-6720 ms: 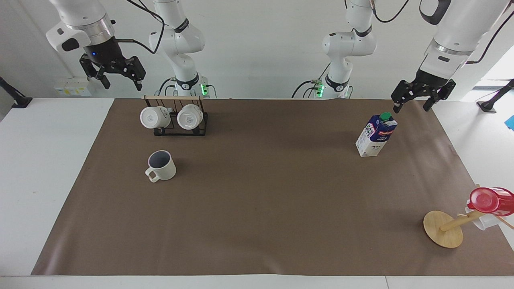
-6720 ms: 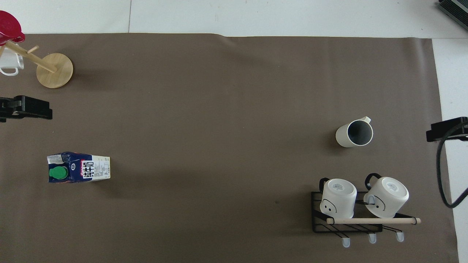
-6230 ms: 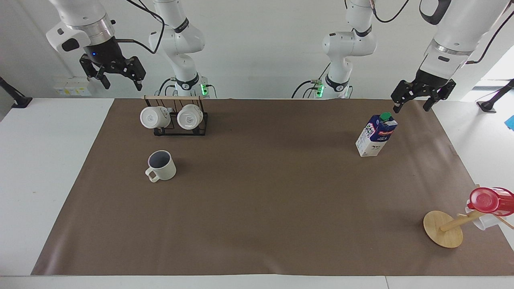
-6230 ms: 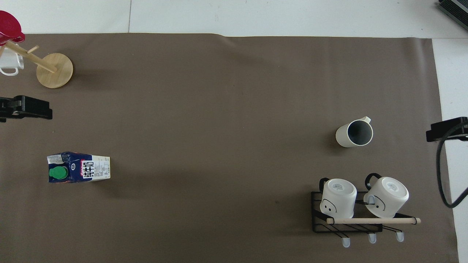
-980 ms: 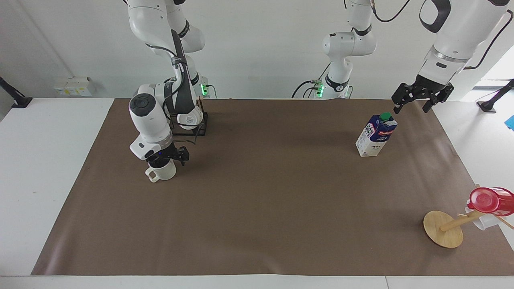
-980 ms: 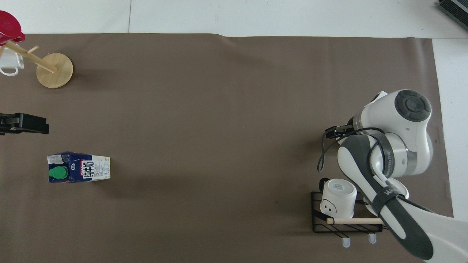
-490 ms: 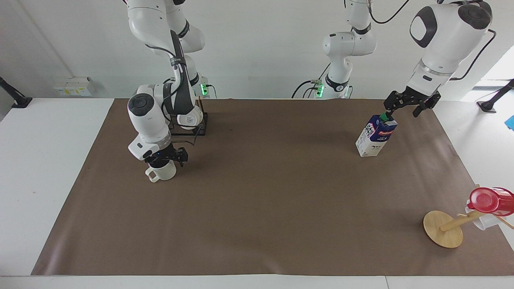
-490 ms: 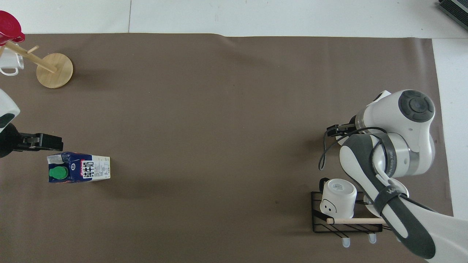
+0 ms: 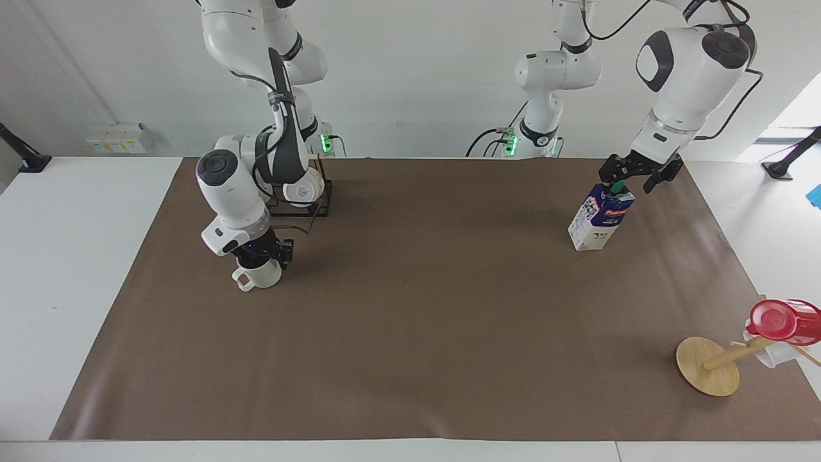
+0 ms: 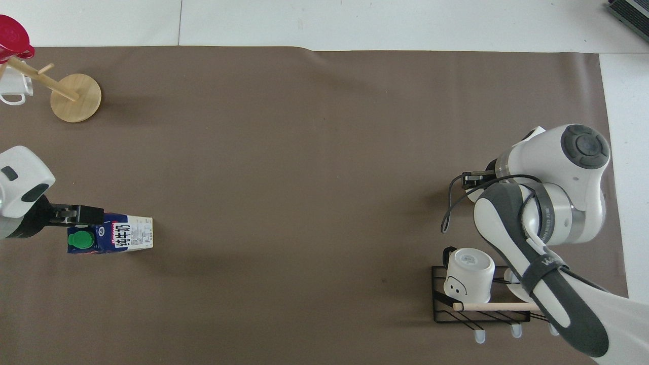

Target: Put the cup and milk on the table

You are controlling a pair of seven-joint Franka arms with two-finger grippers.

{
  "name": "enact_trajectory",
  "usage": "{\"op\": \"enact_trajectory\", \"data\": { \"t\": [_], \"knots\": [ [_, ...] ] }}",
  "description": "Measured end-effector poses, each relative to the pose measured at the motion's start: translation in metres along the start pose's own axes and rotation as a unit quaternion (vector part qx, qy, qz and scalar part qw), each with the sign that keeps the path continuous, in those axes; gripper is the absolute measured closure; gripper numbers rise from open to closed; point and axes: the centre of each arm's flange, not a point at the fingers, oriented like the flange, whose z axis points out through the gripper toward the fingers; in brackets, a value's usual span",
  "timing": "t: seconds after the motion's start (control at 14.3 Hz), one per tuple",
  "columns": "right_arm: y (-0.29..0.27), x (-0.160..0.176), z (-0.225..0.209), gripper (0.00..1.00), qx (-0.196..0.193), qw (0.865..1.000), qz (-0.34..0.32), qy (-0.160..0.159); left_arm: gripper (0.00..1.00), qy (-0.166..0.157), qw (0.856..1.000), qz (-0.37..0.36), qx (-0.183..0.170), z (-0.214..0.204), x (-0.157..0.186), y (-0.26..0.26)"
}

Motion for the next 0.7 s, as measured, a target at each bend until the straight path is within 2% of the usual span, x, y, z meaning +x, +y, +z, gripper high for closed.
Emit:
{"op": "enact_trajectory", "data": {
  "t": [0.21, 0.28, 0.7],
  "knots": [
    [0.0, 0.0, 0.0, 0.91, 0.0, 1.0, 0.001, 0.0, 0.0, 0.0, 1.0, 0.0, 0.0, 0.007, -0.012, 0.001],
    [0.0, 0.0, 0.0, 0.96, 0.0, 1.0, 0.001, 0.0, 0.0, 0.003, 1.0, 0.0, 0.0, 0.008, -0.014, 0.001],
    [-0.001, 0.002, -0.003, 0.96, 0.001, 1.0, 0.005, 0.005, 0.0, 0.02, 0.999, 0.027, 0.001, 0.036, -0.022, -0.001]
  ]
}}
